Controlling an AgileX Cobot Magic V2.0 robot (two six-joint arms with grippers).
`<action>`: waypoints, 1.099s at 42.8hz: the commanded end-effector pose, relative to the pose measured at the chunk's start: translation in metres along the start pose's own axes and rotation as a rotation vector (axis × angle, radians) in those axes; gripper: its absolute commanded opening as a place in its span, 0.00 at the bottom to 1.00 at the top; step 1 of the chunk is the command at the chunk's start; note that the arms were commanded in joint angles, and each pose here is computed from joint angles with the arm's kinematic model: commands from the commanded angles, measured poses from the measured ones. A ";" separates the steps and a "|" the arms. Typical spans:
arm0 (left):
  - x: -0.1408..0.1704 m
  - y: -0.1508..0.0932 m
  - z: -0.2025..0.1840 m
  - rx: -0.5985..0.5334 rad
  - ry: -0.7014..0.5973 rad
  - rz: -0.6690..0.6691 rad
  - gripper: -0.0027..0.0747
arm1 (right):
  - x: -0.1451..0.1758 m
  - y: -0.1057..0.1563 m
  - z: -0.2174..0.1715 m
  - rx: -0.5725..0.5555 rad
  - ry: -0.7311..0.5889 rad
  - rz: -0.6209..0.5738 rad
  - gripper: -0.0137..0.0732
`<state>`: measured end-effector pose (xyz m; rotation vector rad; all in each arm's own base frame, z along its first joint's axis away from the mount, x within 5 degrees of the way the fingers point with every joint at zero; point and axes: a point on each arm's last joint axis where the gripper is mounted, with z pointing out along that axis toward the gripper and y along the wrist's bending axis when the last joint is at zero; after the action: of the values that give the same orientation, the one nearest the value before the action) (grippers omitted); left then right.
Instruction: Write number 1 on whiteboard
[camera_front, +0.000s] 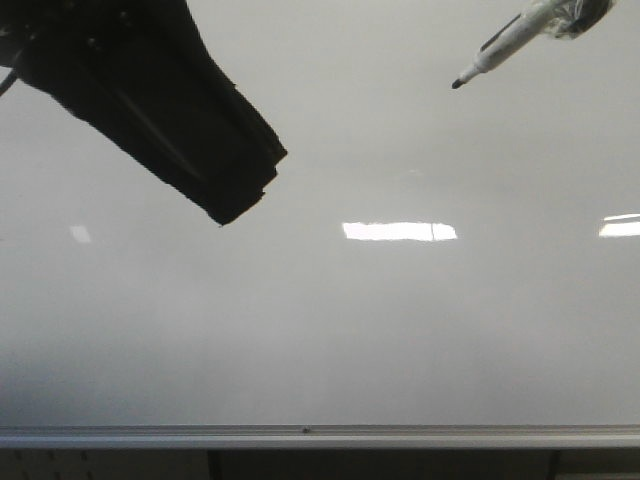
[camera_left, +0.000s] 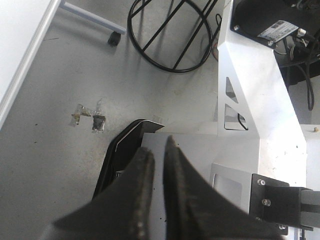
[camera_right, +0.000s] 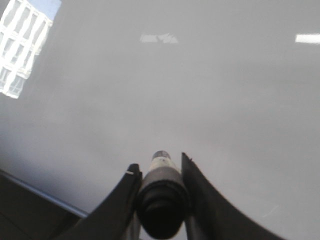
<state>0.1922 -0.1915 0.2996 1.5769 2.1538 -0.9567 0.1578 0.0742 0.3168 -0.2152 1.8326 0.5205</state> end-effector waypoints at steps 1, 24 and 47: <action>-0.011 -0.010 -0.013 0.006 -0.074 0.017 0.01 | -0.016 -0.006 0.006 0.078 -0.108 -0.034 0.09; -0.011 -0.010 -0.013 0.007 -0.076 0.016 0.01 | -0.045 -0.018 0.084 0.197 -0.100 -0.173 0.09; -0.011 -0.010 -0.013 0.007 -0.076 0.016 0.01 | -0.054 -0.040 0.097 0.272 -0.098 -0.157 0.09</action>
<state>0.1922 -0.1916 0.2998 1.5768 2.1531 -0.9565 0.2737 0.0831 0.3113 -0.1749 1.8571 0.2085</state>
